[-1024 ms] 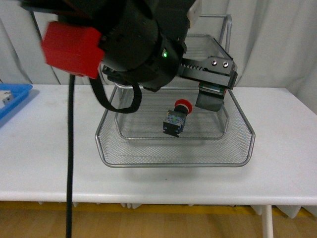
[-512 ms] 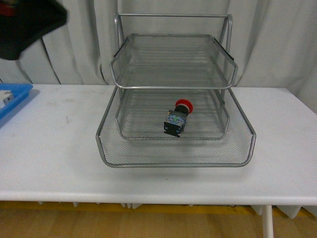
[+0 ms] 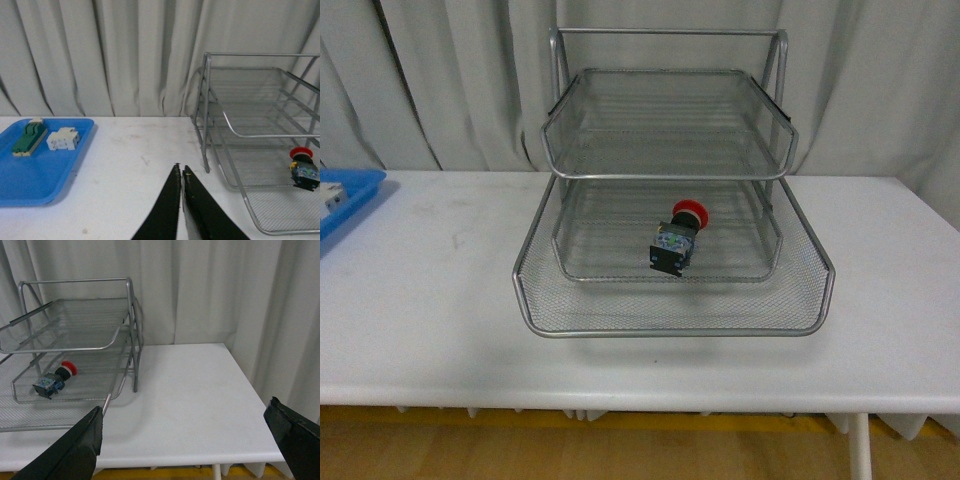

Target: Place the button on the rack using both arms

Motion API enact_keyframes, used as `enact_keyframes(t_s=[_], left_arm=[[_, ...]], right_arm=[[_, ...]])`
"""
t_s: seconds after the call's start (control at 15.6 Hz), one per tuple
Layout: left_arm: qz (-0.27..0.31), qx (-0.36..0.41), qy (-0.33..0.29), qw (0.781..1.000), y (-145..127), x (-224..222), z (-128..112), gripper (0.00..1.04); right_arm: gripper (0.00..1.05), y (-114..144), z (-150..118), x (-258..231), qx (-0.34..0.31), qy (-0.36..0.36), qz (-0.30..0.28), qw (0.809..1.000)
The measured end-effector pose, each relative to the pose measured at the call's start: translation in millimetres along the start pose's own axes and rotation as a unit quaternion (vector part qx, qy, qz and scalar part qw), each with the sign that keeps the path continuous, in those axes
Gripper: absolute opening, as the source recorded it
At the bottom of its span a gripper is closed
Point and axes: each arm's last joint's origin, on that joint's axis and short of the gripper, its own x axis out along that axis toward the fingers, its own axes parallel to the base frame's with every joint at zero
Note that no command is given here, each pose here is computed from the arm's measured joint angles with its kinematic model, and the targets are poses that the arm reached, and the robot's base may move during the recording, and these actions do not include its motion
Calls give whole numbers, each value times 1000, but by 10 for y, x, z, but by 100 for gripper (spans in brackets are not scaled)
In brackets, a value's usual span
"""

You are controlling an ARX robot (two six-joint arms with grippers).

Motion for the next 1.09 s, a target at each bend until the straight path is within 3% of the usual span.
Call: enact_keyframes(t_s=[0.13, 0.58, 1.09], left_arm=[[15, -3, -9, 1000, 106, -72, -70, 2], [2, -2, -5, 1000, 86, -255, -336, 2], [2, -2, -14, 1000, 85, -369, -458, 2]], right_arm=[[98, 0, 0, 0, 0, 0, 0, 1000], [98, 0, 0, 0, 0, 0, 0, 1000], [98, 0, 0, 0, 0, 0, 0, 1000]])
